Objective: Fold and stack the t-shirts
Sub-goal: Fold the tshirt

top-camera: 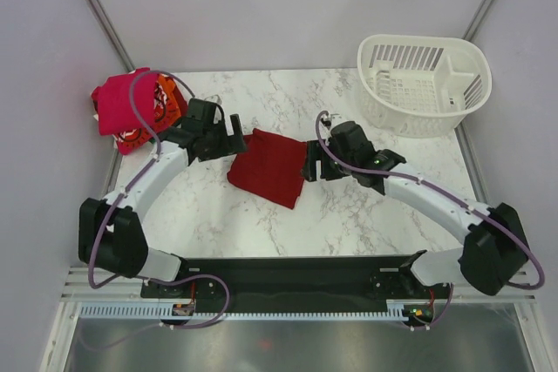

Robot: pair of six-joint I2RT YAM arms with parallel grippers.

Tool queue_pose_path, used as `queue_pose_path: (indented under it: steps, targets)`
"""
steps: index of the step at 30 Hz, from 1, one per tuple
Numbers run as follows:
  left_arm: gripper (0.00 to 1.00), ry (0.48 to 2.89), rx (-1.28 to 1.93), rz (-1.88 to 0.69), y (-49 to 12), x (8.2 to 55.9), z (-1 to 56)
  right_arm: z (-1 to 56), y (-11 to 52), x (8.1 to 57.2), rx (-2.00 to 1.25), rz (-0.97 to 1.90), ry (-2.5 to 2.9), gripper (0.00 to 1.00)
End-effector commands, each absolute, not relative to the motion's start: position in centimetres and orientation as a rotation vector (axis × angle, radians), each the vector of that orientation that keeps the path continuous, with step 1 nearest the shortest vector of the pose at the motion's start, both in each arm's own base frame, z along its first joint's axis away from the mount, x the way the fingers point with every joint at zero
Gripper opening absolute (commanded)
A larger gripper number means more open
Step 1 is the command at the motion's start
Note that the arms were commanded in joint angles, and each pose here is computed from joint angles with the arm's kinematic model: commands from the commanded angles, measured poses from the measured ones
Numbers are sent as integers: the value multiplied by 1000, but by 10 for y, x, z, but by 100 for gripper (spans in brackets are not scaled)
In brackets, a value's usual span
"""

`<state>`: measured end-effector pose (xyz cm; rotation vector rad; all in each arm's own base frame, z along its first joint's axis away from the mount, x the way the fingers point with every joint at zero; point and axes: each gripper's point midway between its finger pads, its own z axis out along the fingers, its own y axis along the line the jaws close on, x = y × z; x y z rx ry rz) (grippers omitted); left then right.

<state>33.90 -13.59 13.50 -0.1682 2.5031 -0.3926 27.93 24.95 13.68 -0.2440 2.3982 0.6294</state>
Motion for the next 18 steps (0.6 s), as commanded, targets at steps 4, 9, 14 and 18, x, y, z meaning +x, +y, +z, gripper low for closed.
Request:
queue_pose_path:
  steps: [4,9,14,18]
  targets:
    - [100,2364,-59,-429,-146,366,146,167,227,252,-282,646,2313,95]
    - [100,2232,-38,-487,-155,390,153,134,220,215,-276,750,2366,98]
    - [100,2309,-42,-494,-155,409,113,105,219,192,-241,851,2384,98]
    - [99,2340,-58,-557,-154,414,86,88,217,184,-254,855,2419,98]
